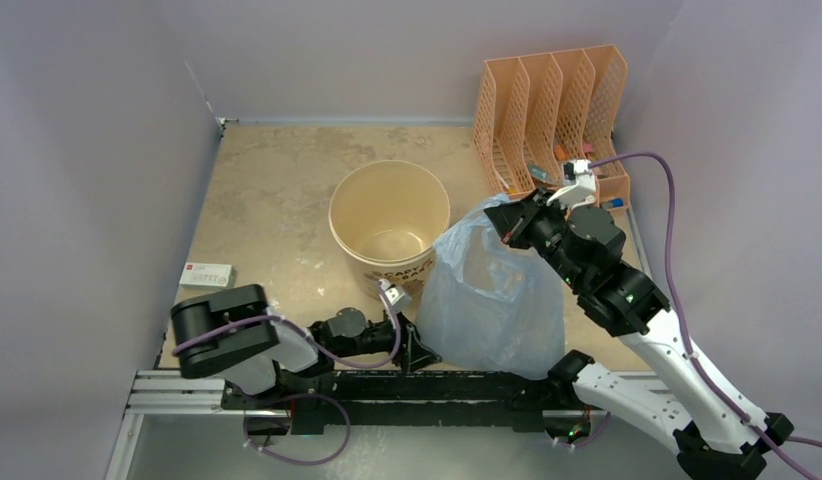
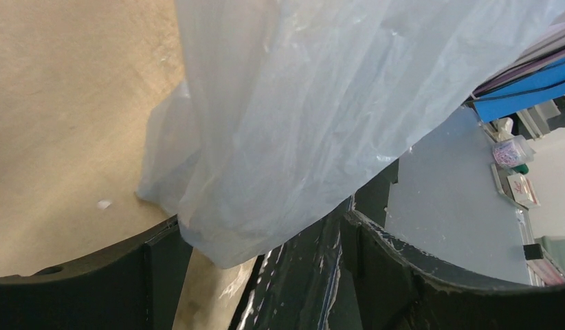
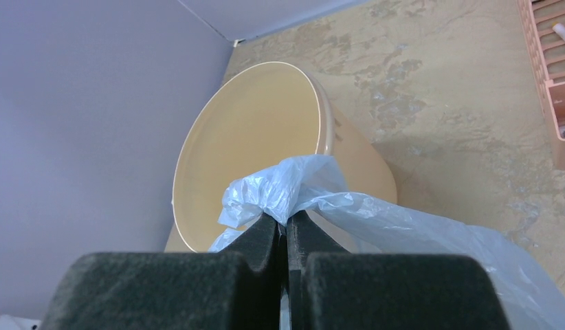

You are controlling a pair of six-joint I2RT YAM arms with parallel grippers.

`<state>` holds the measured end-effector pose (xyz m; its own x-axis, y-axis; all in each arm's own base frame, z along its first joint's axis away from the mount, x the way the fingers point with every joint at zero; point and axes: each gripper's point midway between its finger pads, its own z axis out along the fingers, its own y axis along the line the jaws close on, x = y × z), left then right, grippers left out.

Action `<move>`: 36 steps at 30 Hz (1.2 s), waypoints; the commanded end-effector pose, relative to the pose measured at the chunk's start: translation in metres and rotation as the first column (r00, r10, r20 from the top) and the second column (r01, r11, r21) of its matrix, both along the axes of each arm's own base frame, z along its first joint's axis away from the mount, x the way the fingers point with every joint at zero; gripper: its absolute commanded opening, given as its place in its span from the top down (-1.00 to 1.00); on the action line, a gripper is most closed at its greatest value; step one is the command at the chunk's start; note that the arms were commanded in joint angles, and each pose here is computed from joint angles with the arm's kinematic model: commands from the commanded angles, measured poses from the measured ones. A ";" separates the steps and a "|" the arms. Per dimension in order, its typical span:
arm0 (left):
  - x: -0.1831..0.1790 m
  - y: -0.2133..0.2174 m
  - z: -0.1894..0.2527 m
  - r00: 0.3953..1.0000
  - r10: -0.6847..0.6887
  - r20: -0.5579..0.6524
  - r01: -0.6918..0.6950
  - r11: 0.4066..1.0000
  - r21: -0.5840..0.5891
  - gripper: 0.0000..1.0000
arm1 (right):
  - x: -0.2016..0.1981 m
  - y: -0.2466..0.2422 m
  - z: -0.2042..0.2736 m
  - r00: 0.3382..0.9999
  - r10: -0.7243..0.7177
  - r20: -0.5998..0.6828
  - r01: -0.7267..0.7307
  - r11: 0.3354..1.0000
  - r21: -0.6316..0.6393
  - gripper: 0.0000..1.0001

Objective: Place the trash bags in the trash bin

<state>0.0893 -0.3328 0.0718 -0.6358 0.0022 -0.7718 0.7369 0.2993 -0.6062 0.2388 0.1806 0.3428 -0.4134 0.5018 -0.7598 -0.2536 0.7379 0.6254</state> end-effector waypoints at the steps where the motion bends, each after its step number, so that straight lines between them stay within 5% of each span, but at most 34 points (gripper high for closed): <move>1: -0.003 -0.036 0.044 0.998 -0.026 0.062 0.038 0.979 -0.201 -0.54 | 0.000 0.004 0.013 0.999 0.021 0.038 -0.022 0.999 0.034 1.00; 7: 0.008 -0.044 0.050 0.996 0.034 0.079 -0.012 0.964 -0.264 -0.55 | -0.002 0.007 0.013 0.999 0.040 0.036 -0.041 0.999 0.033 1.00; 11: 0.016 -0.053 0.053 0.994 0.050 0.100 -0.024 0.970 -0.242 -0.33 | -0.003 0.008 0.011 0.998 0.046 0.032 -0.047 0.998 0.033 1.00; 20: 0.037 -0.063 0.064 0.979 0.131 0.157 -0.097 0.973 -0.211 -0.19 | -0.004 0.011 0.012 0.998 0.062 0.033 -0.063 0.997 0.044 1.00; 32: 0.032 -0.061 0.060 0.980 0.083 0.181 -0.060 0.990 -0.130 0.87 | -0.002 0.007 0.014 0.998 0.040 0.041 -0.041 0.999 0.035 1.00; 36: 0.035 -0.051 0.059 0.980 0.077 0.186 -0.083 0.996 0.025 1.00 | -0.005 0.006 0.021 0.997 0.045 0.064 -0.048 0.998 0.045 1.00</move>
